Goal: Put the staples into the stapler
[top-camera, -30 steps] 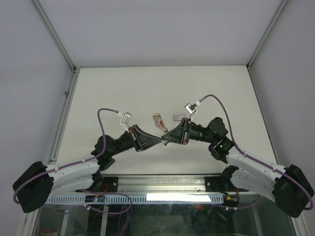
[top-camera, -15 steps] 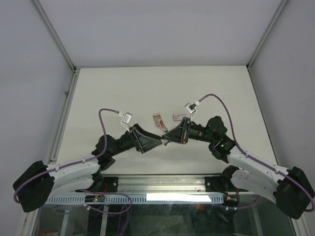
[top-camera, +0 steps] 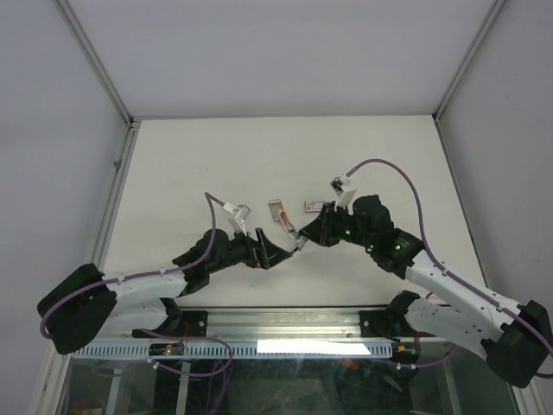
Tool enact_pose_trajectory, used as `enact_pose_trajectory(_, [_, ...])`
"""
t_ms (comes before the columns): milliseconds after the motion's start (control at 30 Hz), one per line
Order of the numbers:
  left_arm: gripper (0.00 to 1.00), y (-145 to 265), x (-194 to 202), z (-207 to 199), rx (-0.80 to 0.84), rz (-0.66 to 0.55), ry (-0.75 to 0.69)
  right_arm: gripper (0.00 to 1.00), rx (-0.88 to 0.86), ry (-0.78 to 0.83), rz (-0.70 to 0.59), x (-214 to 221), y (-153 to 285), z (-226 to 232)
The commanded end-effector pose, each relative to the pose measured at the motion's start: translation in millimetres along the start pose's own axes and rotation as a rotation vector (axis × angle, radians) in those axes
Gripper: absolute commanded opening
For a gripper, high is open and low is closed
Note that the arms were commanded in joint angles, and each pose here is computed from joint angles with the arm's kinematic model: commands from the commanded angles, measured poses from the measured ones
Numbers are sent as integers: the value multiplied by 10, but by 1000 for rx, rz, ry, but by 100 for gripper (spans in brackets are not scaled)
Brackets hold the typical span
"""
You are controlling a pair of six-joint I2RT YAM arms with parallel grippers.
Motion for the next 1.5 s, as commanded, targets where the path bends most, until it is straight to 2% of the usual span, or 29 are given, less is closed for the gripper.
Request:
enact_pose_trajectory(0, [98, -217, 46, 104, -51, 34, -67, 9, 137, 55, -6, -12, 10, -170])
enact_pose_trajectory(233, [98, -447, 98, 193, -94, 45, -176, 10, 179, 54, 4, 31, -1, -246])
enact_pose_trajectory(600, [98, -668, 184, 388, -179, 71, -269, 9, 183, 53, 2, 38, 21, -250])
enact_pose_trajectory(1133, [98, -822, 578, 142, -89, 194, -298, 10, 235, 60, 5, 51, 48, -316])
enact_pose_trajectory(1467, [99, -891, 609, 10, -13, 172, -296, 10, 286, 55, 47, 129, 18, -410])
Point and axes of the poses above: each gripper's point midway between its finger pads, its own y axis back along the fingers, its own z axis along the line the jaws close on, x = y × z, the point moved 6 cm from there along y, back along the fingers, and after that the axes turned 1 degree about y, right-handed, at the moved point
